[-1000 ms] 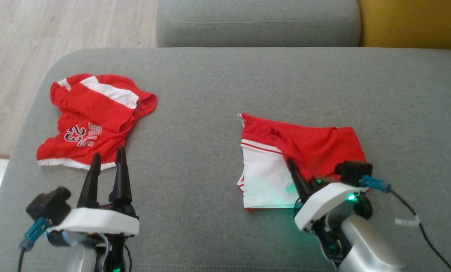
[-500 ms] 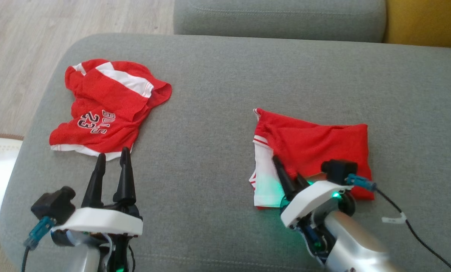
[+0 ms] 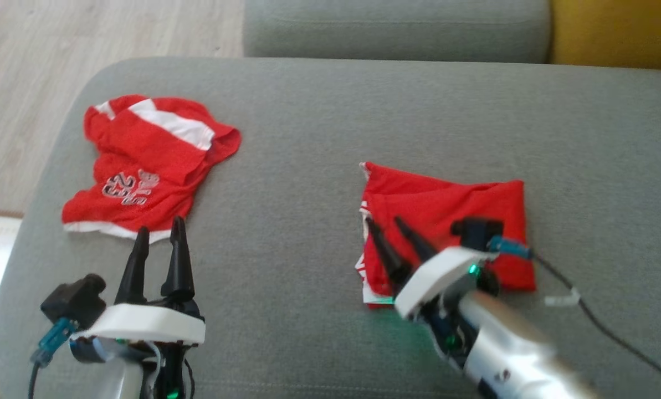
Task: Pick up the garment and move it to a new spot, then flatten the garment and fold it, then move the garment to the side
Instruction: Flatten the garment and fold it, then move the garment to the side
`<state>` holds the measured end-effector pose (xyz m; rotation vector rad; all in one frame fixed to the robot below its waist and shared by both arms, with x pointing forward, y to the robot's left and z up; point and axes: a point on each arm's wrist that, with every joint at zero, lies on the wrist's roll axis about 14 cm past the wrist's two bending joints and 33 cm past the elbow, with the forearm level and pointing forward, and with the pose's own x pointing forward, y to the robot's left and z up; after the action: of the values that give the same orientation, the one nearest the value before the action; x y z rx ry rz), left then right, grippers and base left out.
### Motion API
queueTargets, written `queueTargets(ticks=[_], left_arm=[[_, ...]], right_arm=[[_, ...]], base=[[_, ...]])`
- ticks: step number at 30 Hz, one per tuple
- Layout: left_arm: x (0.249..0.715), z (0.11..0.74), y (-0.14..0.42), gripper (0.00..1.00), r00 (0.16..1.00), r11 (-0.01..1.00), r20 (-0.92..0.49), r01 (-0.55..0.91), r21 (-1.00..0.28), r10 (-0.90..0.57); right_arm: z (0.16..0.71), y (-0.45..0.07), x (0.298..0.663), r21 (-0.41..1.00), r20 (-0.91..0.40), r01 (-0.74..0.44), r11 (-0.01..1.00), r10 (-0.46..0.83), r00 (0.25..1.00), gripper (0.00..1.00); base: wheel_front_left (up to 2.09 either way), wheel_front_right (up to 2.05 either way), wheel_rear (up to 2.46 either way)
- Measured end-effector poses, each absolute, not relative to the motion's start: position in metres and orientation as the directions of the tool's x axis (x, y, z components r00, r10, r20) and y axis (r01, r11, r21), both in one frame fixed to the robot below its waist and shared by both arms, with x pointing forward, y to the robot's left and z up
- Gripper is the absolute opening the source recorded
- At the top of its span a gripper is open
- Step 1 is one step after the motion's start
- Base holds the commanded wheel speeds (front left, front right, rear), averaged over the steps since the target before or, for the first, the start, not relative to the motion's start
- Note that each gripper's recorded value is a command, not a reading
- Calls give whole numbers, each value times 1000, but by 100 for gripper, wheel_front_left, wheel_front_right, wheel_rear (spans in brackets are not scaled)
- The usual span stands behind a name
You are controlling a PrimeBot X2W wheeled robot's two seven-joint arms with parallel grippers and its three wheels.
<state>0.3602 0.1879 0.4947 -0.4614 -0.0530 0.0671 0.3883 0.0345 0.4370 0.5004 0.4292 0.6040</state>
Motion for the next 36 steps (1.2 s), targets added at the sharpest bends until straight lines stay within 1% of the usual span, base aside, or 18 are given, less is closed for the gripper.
queueTargets(ticks=[2,5,8,10,12,13,15,20,23,28,32,36], left_arm=[[363,498,184,100,997,893,48,-35,-448,63],[367,506,176,100,997,893,71,-4,-450,40],[372,513,167,100,996,892,93,30,-451,14],[374,519,162,100,994,887,111,52,-459,-1],[376,524,157,100,992,885,126,71,-459,-14],[377,526,155,100,991,885,130,74,-459,-16],[378,530,148,100,989,884,142,96,-458,-34],[381,533,138,100,986,886,152,124,-446,-61],[382,534,132,100,984,900,157,143,-412,-85],[382,532,124,100,981,919,154,167,-358,-118],[377,524,123,100,984,921,131,158,-357,-118],[374,519,123,100,986,921,116,153,-359,-118]], right_arm=[[448,21,404,521,-210,-420,743,589,781,100],[467,-10,429,409,-175,-423,809,524,833,100],[498,-55,453,298,-98,-397,868,442,892,100],[517,-88,462,231,-43,-365,902,384,922,100],[534,-112,464,118,7,-355,927,357,934,100],[542,-122,463,89,37,-341,936,339,940,100],[549,-138,456,97,82,-298,950,290,953,100],[527,-157,422,81,81,-228,970,222,972,100],[527,-163,409,101,107,-186,977,175,979,100],[520,-164,397,100,104,-153,983,143,984,100],[503,-165,385,113,61,-129,985,123,991,100],[502,-161,385,118,59,-130,985,124,991,100]], base=[[0,0,0],[0,0,0],[0,0,0],[0,0,0],[0,0,0],[0,0,0],[0,0,0],[0,0,0],[0,0,0],[0,0,0],[0,0,0],[0,0,0]])
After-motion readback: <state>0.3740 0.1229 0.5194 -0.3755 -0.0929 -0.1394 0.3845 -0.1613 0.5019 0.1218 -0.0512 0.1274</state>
